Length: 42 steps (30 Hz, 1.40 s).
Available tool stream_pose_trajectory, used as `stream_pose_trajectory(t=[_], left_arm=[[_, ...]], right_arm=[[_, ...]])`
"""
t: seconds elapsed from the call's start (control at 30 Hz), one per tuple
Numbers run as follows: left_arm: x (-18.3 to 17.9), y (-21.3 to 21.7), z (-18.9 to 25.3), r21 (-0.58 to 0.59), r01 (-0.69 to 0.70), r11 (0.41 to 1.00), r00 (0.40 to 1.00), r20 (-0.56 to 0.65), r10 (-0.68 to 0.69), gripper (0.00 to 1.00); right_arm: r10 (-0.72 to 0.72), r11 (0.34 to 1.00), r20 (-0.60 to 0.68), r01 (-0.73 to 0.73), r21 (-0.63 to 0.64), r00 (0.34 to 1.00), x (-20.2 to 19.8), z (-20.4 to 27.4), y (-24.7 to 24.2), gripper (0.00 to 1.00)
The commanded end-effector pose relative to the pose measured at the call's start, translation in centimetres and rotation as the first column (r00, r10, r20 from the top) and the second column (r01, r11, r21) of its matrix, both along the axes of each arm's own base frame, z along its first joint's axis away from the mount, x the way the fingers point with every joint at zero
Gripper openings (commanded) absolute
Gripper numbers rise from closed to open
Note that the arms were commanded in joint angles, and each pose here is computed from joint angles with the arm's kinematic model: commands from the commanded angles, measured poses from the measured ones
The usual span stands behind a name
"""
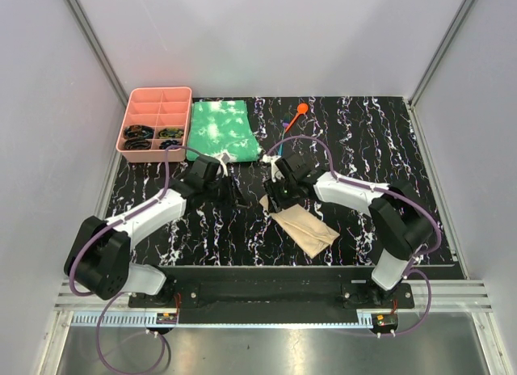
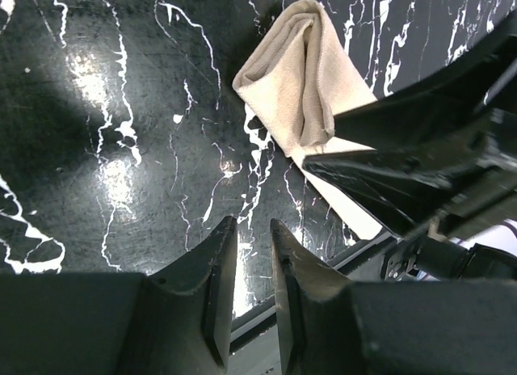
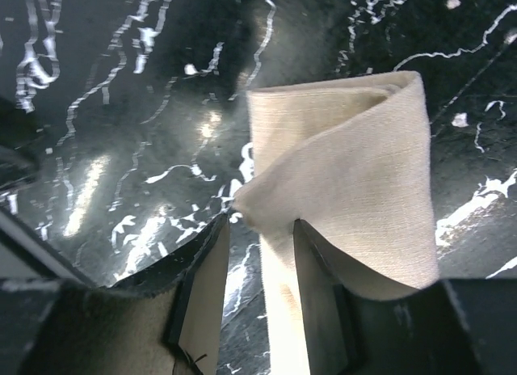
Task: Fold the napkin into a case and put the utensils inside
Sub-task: Stuff the smaller-rectangle-folded napkin at the center of the board.
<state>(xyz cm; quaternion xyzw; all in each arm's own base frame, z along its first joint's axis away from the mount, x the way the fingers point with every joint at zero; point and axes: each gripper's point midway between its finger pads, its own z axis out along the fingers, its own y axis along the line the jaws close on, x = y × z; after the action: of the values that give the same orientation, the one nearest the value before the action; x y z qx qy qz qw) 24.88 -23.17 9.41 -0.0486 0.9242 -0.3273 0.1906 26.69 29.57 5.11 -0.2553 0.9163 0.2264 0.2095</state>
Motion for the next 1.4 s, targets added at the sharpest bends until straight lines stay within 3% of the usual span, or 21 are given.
stream_pose_trajectory(t=[0.0, 0.13, 0.27, 0.53, 0.8, 0.9, 1.17, 1.37], left_arm=[[0.1, -1.1, 0.5, -0.055, 0.028, 0.998, 0.999, 0.023, -0.026, 0.25], [-0.2, -1.7, 0.2, -0.041, 0.045, 0.998, 0.999, 0.021, -0.044, 0.25], [0.0, -2.6, 0.2, -0.020, 0.060, 0.998, 0.997, 0.038, -0.060, 0.25], [1.4, -6.5, 0.8, 0.016, 0.113, 0.993, 0.991, 0.070, -0.114, 0.34], [2.7, -8.3, -0.8, 0.083, 0.112, 0.990, 0.991, 0.058, -0.117, 0.20], [3.0, -8.4, -1.2, 0.129, 0.104, 0.986, 0.990, 0.082, -0.115, 0.19], [3.5, -8.8, -2.7, 0.242, 0.093, 0.966, 0.989, 0.094, -0.118, 0.22], [3.8, -8.7, -3.3, 0.358, 0.074, 0.931, 0.986, 0.112, -0.121, 0.29]], right_arm=[[-0.017, 1.000, 0.082, 0.019, -0.024, 0.997, 2.0, 0.6, 0.3, 0.45], [-0.038, 0.999, 0.103, 0.041, -0.034, 0.994, 2.7, 0.6, 0.2, 0.37], [-0.056, 0.998, 0.122, 0.060, -0.029, 0.991, 2.9, 1.3, 0.0, 0.17], [-0.153, 0.988, 0.095, 0.149, 0.044, 0.984, 2.0, 3.1, -0.3, 0.00], [-0.287, 0.953, 0.009, 0.285, 0.100, 0.958, 1.8, 3.0, -1.4, 0.00], [-0.326, 0.939, -0.014, 0.325, 0.113, 0.945, 2.0, 3.1, -2.0, 0.00], [-0.332, 0.930, -0.064, 0.338, 0.147, 0.941, 1.8, 3.3, -2.1, 0.00], [-0.322, 0.929, -0.090, 0.333, 0.163, 0.942, 1.7, 3.1, -1.7, 0.00]])
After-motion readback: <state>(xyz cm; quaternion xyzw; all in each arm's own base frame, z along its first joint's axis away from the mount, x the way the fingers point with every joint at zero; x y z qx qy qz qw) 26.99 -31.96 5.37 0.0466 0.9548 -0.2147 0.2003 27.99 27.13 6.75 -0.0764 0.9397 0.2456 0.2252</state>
